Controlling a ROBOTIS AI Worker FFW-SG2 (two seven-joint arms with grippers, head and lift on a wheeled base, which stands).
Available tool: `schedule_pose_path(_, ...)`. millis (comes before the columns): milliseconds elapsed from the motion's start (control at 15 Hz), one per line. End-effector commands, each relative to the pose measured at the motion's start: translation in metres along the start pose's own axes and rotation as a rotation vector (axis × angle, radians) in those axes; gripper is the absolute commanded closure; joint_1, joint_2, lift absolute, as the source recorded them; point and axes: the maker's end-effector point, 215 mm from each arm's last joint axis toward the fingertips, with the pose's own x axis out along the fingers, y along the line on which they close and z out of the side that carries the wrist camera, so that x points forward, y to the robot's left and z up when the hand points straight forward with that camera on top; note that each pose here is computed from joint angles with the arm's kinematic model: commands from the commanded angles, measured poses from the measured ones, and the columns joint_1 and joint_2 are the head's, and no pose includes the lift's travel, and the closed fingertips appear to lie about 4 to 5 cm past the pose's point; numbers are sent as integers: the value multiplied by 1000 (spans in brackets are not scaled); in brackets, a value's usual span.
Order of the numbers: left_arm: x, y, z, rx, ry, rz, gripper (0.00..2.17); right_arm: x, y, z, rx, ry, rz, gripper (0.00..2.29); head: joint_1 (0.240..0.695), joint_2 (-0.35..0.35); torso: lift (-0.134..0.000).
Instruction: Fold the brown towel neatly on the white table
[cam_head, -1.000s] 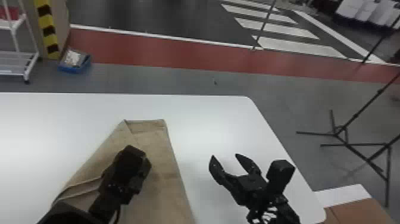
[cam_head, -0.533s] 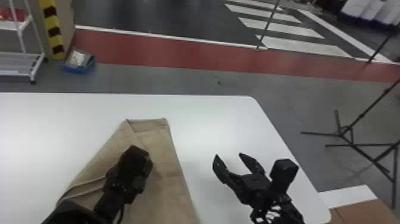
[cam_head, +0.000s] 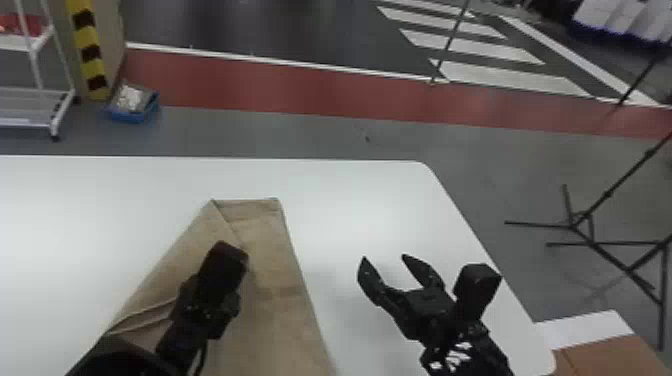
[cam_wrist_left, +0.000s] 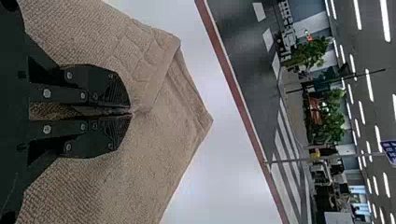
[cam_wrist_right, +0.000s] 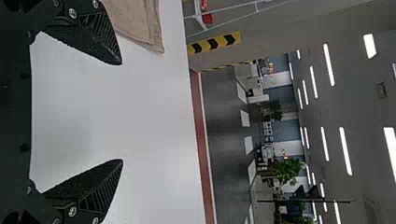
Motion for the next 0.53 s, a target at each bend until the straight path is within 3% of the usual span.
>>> schedule_pose_path(0, -1, 0, 4, -4, -6, 2, 1096, 1, 0, -1, 0, 2, -1, 144, 695, -313, -120)
schedule_pose_path(467, -11, 21, 36, -44, -63, 33, 1096, 2, 18, 5, 3, -6, 38, 144, 695, -309, -120)
